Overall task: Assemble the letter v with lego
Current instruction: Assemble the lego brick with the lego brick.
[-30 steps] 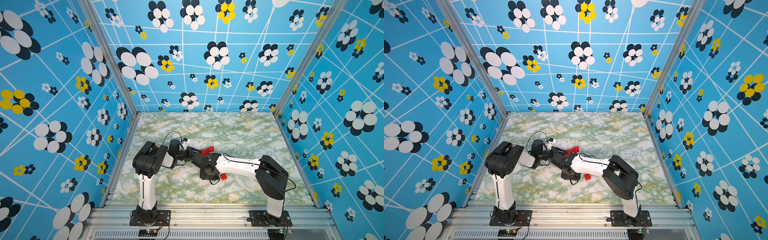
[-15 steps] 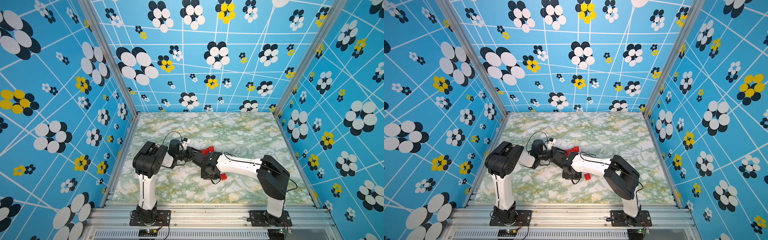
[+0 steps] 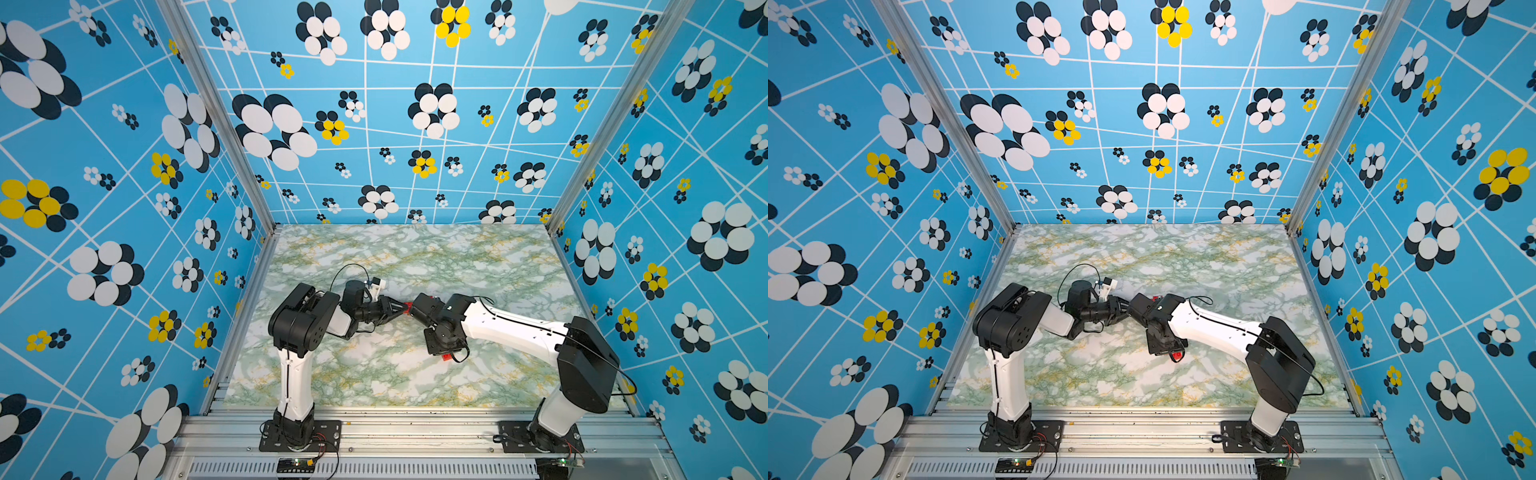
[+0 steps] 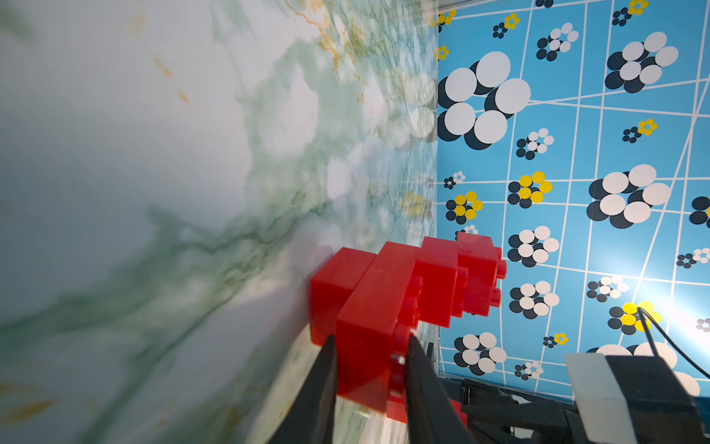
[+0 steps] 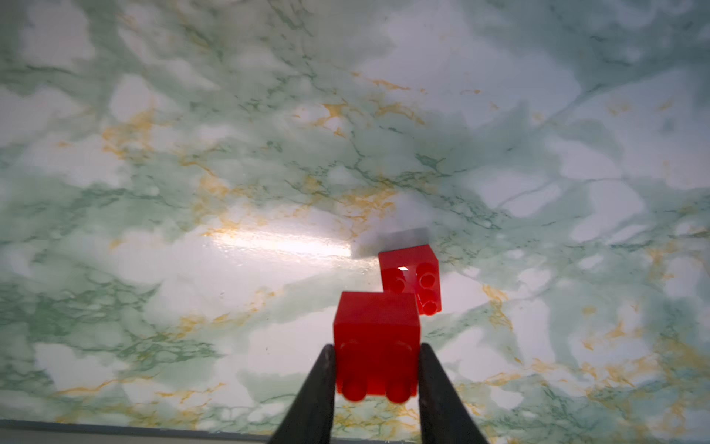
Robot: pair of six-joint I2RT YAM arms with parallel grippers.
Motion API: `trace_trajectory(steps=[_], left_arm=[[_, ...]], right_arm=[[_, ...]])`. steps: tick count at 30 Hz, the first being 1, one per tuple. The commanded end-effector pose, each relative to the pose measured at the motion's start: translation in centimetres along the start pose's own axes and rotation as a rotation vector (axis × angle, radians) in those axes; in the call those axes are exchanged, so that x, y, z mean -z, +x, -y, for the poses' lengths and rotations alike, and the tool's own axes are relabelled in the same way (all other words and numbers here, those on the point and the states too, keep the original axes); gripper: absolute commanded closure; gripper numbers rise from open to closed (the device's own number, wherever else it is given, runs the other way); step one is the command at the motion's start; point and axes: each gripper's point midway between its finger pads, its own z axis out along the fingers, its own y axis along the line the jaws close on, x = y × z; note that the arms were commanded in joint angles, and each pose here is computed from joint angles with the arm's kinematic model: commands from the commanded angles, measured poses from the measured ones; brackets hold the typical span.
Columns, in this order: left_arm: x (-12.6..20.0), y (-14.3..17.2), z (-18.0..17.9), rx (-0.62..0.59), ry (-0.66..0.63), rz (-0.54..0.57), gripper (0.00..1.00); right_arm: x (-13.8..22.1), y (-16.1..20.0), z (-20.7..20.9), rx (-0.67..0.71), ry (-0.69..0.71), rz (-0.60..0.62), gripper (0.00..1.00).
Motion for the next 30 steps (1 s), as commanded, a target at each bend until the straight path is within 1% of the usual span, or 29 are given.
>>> trace_trajectory(steps=[1,11,20,26,30], left_arm=[[-0.3,0.3,-0.7,0.022,-0.031,0.001,0.78],[-0.8,0.2,-0.5,0.019,-0.039,-0.003,0.79],[-1.0,0.2,-0.4,0.019,-0.042,-0.008,0.79],[-1.1,0.2,-0.4,0.019,-0.041,-0.011,0.79],[-1.1,0.2,-0.3,0.016,-0.04,-0.01,0.79]], right_arm=[[-0.6,0.5,0.7,0.058,0.009,-0.008,0.73],[-1.6,0.2,0.7,0.03,-0.056,0.02,0.74],[-1.8,0.3,-0.3,0.036,-0.109,0.01,0.75],[-2.0,0.4,0.0,0.029,-0.098,0.005,0.76],[-2.1,0.4,0.2,0.001,-0.087,0.001,0.77]])
